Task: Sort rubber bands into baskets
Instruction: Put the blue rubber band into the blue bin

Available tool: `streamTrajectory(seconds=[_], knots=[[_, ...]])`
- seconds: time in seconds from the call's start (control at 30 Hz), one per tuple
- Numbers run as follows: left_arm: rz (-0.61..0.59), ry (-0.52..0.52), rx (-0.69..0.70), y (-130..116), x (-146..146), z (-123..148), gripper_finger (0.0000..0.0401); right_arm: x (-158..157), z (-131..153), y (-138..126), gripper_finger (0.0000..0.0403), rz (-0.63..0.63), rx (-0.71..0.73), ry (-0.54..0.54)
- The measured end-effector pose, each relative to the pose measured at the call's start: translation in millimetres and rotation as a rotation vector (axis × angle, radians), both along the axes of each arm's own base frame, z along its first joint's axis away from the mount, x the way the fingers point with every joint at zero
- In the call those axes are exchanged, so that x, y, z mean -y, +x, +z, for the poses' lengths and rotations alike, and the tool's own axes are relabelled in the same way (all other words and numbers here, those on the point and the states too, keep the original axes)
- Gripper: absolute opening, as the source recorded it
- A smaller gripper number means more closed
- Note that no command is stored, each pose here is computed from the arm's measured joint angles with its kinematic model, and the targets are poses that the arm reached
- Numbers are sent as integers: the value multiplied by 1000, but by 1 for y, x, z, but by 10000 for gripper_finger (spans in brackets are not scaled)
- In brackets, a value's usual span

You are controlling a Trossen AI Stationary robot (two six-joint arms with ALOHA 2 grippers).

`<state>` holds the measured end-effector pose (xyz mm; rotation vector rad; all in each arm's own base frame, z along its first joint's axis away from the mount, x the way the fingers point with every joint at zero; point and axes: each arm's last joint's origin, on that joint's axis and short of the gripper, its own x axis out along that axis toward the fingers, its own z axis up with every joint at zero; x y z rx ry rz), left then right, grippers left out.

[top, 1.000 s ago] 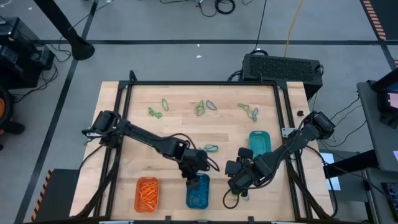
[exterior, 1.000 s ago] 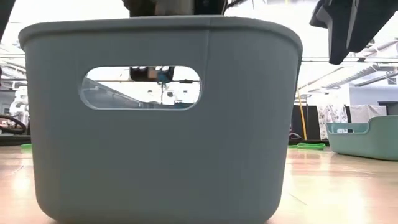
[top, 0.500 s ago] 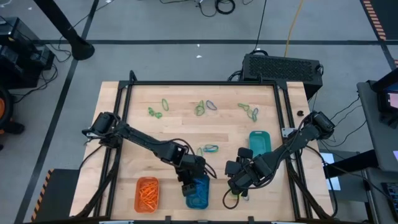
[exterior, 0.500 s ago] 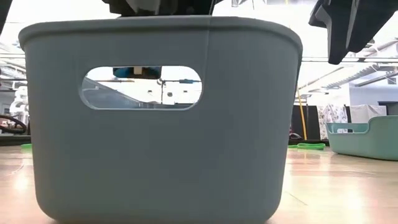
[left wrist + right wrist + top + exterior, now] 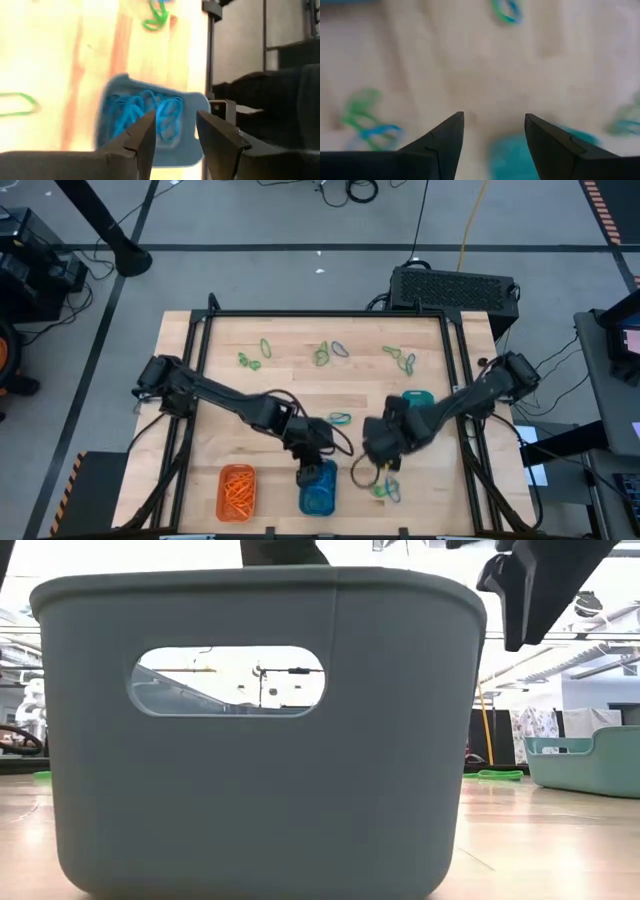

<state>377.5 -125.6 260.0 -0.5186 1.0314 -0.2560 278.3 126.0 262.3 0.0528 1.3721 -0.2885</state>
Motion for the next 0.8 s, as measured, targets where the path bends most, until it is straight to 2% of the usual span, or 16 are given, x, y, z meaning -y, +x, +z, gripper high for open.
streamTrajectory(seconds=[0.17,0.27,0.4,0.5,0.67,0.8], knots=[[77,130,15,-15,-25,22,147,52,21,-14,201,-23,-54,-42],[142,186,19,-25,-38,32,147,92,22,-29,201,-113,-27,-38],[205,224,64,-34,-49,46,148,148,0,-52,201,-354,14,-49],[238,240,68,-34,-57,48,148,181,-20,-64,201,-555,38,-16],[307,223,69,-31,-72,49,148,229,-48,-77,201,-746,31,-51],[370,199,72,-28,-85,50,148,262,-63,-85,201,-845,20,-56]])
